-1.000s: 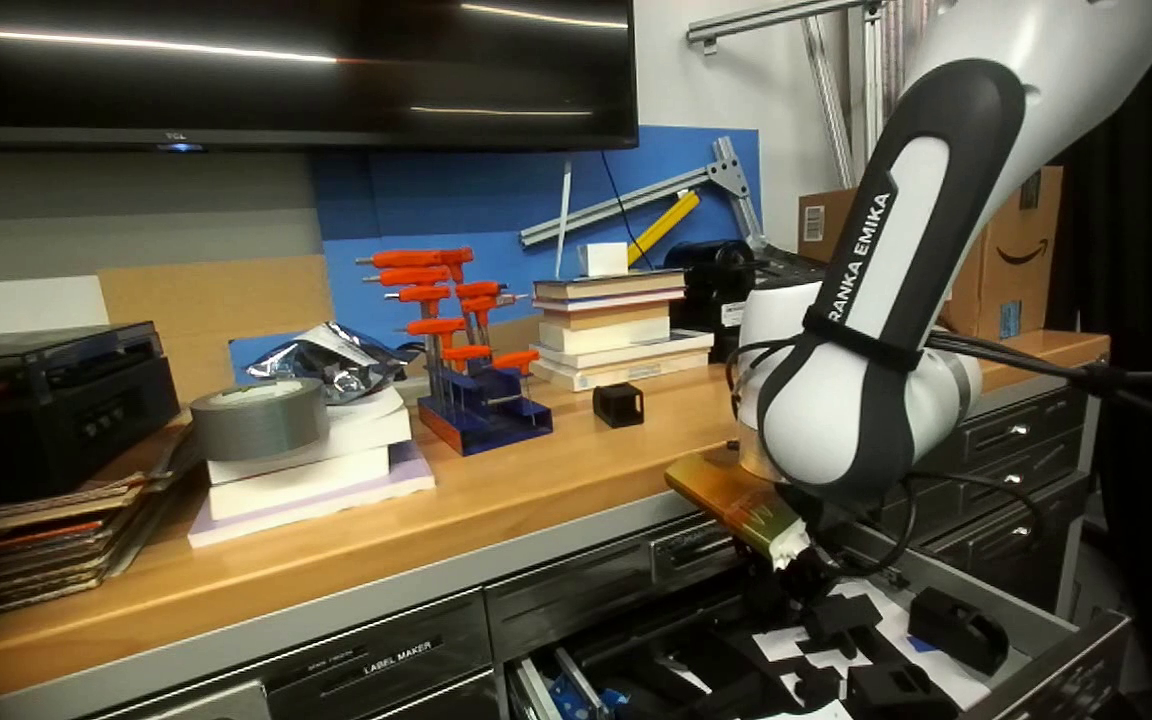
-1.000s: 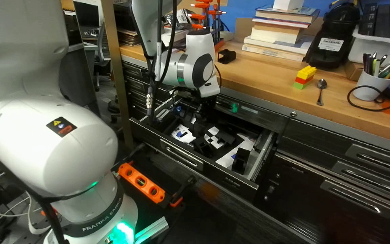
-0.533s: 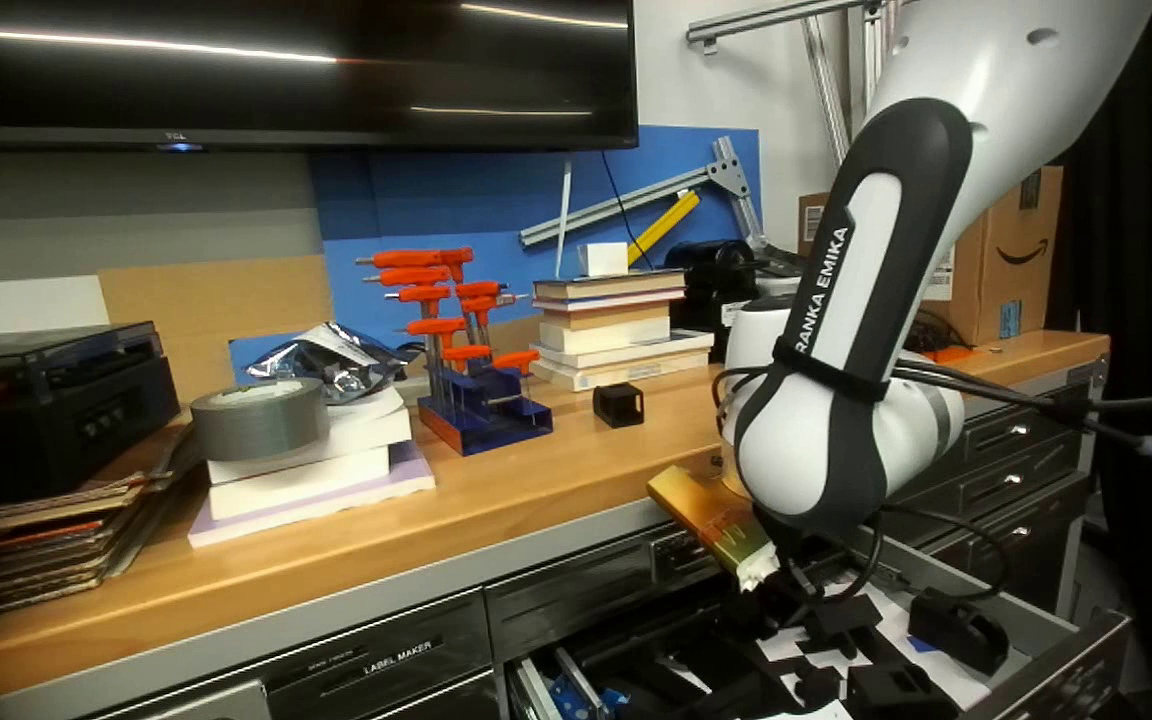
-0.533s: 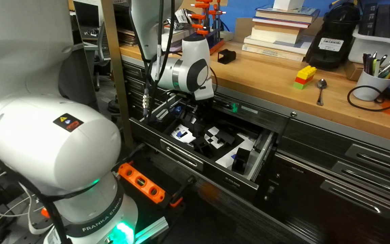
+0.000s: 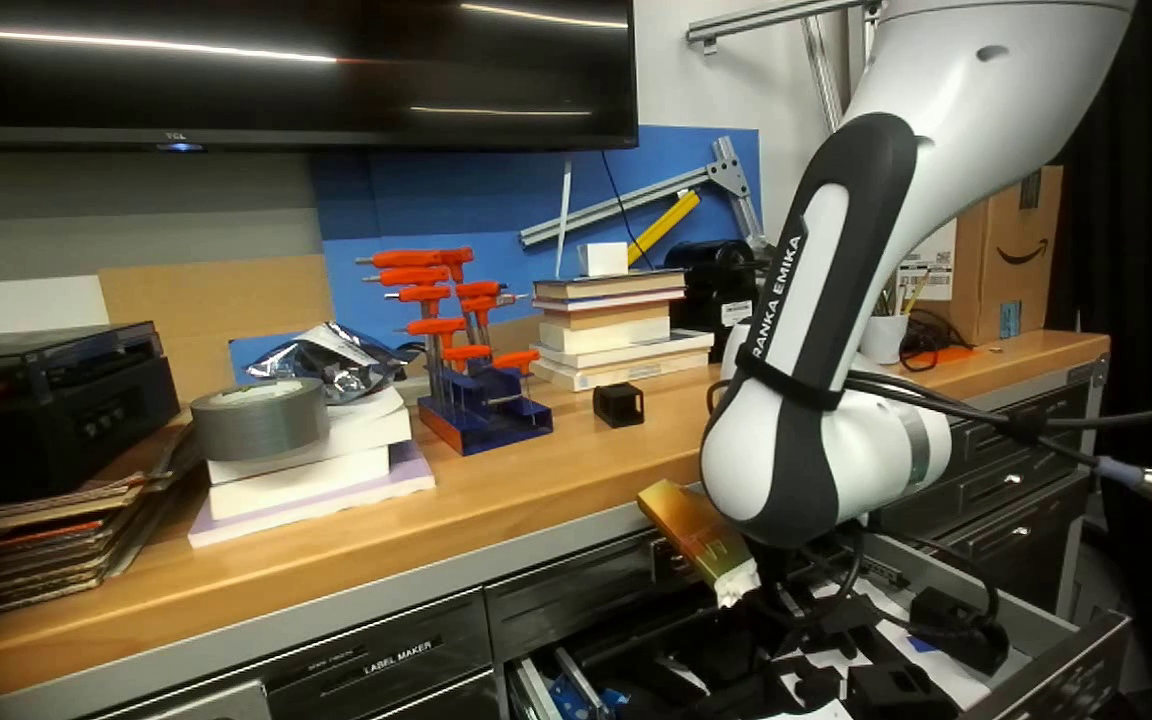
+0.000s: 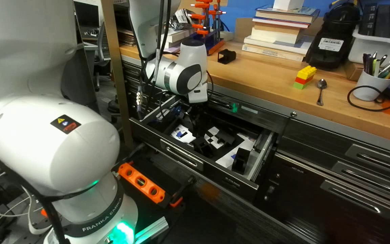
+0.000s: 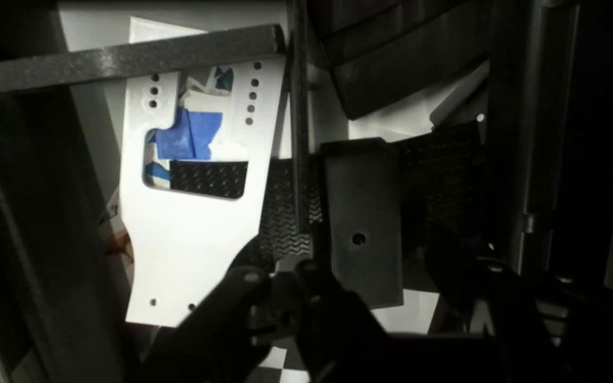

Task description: Put the three black objects in the open drawer and close it

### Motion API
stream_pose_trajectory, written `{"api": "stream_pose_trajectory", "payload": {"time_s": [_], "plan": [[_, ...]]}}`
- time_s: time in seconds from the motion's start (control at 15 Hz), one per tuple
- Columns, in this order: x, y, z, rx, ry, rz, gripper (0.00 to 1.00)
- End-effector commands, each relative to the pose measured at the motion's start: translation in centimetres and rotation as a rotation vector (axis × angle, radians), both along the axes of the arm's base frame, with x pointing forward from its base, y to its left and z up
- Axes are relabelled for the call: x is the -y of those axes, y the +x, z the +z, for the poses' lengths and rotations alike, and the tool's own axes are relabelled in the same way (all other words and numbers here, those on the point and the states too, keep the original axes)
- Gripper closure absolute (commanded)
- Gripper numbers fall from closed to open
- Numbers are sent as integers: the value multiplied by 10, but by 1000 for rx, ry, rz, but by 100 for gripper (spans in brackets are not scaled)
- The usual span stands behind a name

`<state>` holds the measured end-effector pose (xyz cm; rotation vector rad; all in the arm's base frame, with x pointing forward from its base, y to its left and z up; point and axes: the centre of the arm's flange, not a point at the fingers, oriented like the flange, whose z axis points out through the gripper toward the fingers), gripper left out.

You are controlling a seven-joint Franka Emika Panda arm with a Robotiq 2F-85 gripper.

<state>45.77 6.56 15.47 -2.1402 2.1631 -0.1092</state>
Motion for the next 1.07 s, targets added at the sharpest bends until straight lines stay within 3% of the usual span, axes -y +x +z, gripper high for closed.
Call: {"api": "stream_pose_trajectory", "payload": {"time_s": [0.0,0.13,0.2,0.4,0.67,1.0], "plan": [[4,2,-2,-9,24,2,16],[7,0,10,-39,5,17,2],[9,-1,20,-70,-5,27,0],[11,-8,62,-183,-27,81,0],[11,0,128,-249,-123,189,0],[10,16,224,-228,-269,367,0]]}}
